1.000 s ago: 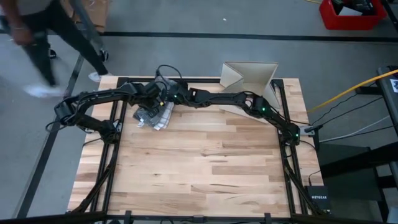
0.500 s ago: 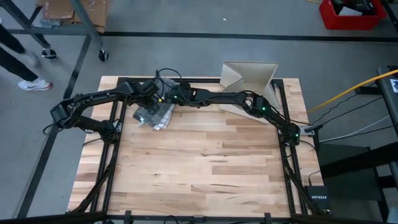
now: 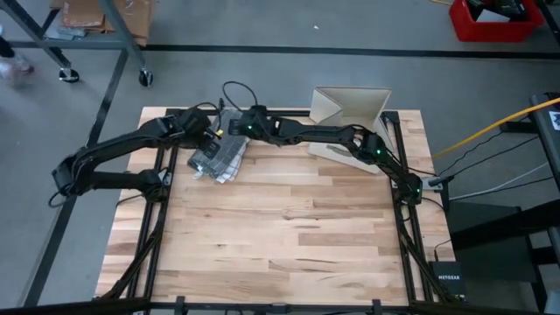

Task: Fold towel
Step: Stack the folded gray white kitchen towel on top of the folded white kitchen towel

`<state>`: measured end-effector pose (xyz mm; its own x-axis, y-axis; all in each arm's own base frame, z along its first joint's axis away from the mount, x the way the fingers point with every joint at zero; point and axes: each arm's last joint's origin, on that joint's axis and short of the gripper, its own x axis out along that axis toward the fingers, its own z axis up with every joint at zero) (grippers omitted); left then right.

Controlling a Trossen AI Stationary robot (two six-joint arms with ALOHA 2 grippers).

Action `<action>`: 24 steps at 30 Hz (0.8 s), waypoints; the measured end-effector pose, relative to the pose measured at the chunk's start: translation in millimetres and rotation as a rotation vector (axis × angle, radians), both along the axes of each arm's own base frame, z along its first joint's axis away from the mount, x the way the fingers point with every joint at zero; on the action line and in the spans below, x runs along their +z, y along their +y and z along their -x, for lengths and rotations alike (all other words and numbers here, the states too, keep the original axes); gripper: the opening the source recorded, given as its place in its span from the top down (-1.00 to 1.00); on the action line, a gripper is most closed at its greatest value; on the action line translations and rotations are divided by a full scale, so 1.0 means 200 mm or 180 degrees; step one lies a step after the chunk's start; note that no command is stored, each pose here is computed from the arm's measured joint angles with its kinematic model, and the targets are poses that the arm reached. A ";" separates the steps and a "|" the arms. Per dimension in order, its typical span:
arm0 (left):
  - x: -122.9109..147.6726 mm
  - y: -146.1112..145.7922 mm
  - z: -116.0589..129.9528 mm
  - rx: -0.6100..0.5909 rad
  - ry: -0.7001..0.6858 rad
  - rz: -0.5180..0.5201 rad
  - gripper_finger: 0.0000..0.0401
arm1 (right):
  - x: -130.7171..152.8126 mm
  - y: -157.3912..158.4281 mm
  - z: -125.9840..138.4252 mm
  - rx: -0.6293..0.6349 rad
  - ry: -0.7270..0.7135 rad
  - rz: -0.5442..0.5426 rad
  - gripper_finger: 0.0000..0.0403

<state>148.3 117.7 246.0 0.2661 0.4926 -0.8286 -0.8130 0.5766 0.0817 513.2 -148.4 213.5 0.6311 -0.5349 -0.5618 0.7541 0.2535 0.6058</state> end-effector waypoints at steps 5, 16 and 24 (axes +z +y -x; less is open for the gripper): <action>0.00 -0.05 0.00 -0.0127 0.0001 0.0134 0.68 | 0.04 0.01 -0.05 0.0572 -0.0349 0.0147 0.78; -0.06 -0.12 -0.10 -0.0280 -0.0078 0.0269 0.98 | -0.06 0.05 -0.09 0.0847 -0.0261 -0.0027 0.94; -0.23 -0.16 -0.12 -0.0143 -0.0142 0.0300 0.99 | -0.18 0.07 -0.11 0.0904 -0.0211 -0.0195 0.97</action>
